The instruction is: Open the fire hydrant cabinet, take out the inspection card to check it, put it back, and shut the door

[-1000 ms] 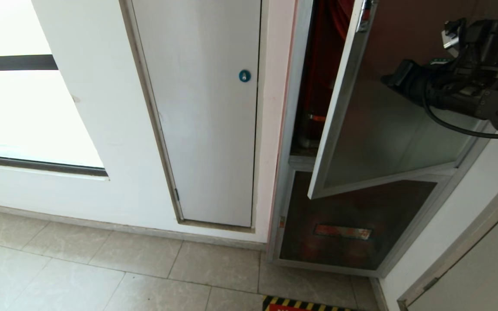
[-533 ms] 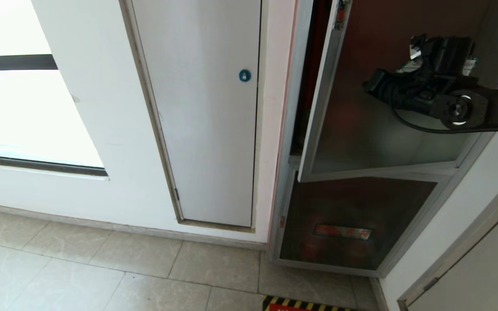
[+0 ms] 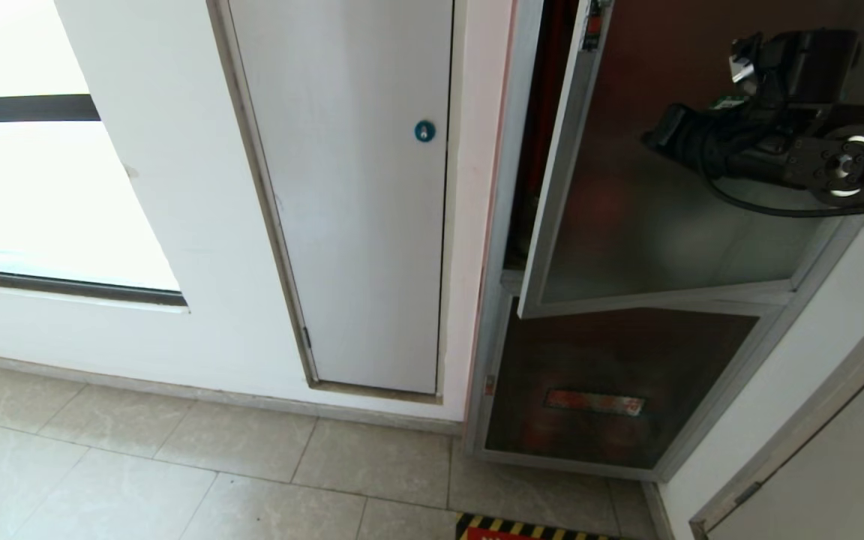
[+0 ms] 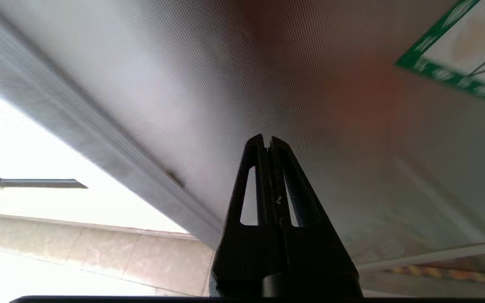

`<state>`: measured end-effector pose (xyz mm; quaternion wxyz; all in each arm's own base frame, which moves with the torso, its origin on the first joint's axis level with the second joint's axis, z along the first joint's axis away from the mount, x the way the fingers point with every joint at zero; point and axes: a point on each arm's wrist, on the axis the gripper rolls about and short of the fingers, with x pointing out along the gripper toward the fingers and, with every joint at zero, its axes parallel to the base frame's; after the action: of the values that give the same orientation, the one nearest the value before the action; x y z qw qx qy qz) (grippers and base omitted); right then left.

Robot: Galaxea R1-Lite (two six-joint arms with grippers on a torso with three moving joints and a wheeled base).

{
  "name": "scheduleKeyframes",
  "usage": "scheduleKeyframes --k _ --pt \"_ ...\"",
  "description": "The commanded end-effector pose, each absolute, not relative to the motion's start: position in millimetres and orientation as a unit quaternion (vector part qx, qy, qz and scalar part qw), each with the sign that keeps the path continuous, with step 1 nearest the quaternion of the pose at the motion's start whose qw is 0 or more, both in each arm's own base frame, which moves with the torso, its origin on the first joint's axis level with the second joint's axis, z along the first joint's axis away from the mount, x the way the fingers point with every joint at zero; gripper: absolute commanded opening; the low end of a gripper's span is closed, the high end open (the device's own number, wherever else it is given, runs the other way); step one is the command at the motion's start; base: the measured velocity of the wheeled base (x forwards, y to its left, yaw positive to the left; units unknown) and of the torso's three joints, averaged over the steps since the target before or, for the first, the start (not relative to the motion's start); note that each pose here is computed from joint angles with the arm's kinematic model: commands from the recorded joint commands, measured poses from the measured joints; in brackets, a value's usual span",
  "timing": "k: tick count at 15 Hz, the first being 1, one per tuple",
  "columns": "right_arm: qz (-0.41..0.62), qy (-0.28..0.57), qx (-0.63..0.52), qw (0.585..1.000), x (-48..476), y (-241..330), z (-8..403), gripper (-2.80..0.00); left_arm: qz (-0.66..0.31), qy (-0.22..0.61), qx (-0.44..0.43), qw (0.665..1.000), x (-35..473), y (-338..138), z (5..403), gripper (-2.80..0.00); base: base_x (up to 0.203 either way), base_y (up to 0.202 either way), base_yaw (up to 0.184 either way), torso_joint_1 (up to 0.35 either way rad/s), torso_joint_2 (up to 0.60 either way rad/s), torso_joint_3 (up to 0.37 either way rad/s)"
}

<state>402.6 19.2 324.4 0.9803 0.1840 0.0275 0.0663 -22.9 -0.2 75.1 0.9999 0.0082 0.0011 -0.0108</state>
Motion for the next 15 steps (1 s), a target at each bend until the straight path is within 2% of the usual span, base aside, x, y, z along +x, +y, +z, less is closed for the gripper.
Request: scheduleKeyframes --k 1,8,15 --pt "0.069 -0.001 0.170 0.983 362.4 14.3 355.7 -2.80 -0.011 0.001 0.008 1.000 -22.8 -0.2 75.2 -2.80 0.000 0.000 0.000 0.000 0.00 0.000" --pt "0.068 -0.027 0.170 0.983 249.8 -1.2 380.6 -2.80 -0.011 0.001 0.008 1.000 -22.8 -0.2 75.2 -2.80 0.000 0.000 0.000 0.000 0.00 0.000" --pt "0.112 -0.017 0.173 0.978 153.6 6.9 366.9 -2.80 -0.011 0.001 0.008 1.000 -22.8 -0.2 75.2 -2.80 0.000 0.000 0.000 0.000 0.00 0.000"
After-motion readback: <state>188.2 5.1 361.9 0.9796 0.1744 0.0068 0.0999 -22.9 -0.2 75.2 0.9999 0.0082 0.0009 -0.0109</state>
